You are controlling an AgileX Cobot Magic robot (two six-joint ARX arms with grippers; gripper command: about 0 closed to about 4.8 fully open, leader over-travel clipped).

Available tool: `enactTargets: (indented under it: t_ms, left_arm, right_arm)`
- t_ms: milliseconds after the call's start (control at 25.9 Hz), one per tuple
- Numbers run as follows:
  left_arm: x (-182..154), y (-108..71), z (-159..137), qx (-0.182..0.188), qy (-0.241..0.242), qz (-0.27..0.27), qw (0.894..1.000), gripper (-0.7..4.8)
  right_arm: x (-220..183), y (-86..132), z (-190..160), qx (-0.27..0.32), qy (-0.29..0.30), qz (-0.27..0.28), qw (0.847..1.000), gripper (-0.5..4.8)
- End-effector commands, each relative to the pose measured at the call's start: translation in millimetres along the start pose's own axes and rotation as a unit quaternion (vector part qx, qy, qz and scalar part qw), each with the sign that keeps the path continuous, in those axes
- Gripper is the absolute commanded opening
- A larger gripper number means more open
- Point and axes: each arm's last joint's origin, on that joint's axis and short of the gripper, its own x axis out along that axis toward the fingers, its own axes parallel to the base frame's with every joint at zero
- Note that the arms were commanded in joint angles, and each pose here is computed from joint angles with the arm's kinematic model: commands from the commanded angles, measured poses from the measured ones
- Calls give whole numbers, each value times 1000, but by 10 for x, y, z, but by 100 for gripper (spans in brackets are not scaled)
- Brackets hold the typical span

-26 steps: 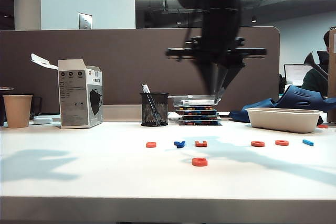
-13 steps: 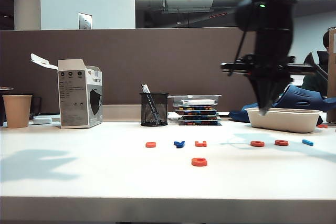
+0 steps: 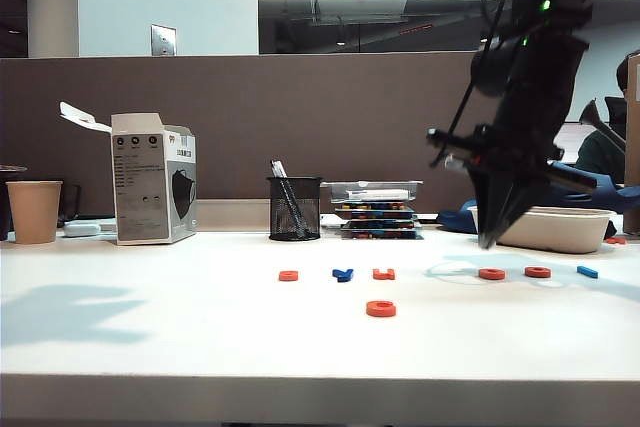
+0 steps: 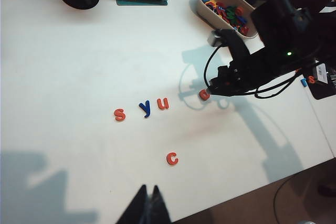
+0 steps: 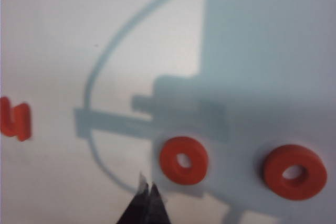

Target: Select the appropriate letters from the row of letter magnets placed on the table to arrange into the word "cool".

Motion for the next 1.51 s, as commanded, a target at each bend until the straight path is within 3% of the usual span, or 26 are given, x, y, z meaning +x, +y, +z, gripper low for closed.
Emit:
enactTargets:
  t_ms: [39,618,1120,1506]
  left_arm:
    - [-19,-2,7,1,-5,-4,1000,-4]
    - [-19,-2,8,1,-5,-4,1000,-4]
    - [-19,-3,11,1,-6,-4,1000,-4]
    - [-20,-14,35,1,-19,-10,1000,-4]
  right_arm:
    - [11,-10,11,-2,-2,-9,1000,-6]
    - [47,-28,33,-2,-7,-18,1000,-6]
    - [263,-94,7,10,38,-43,998,-6]
    - [435,276,-234,-22,107,-29,994,-6]
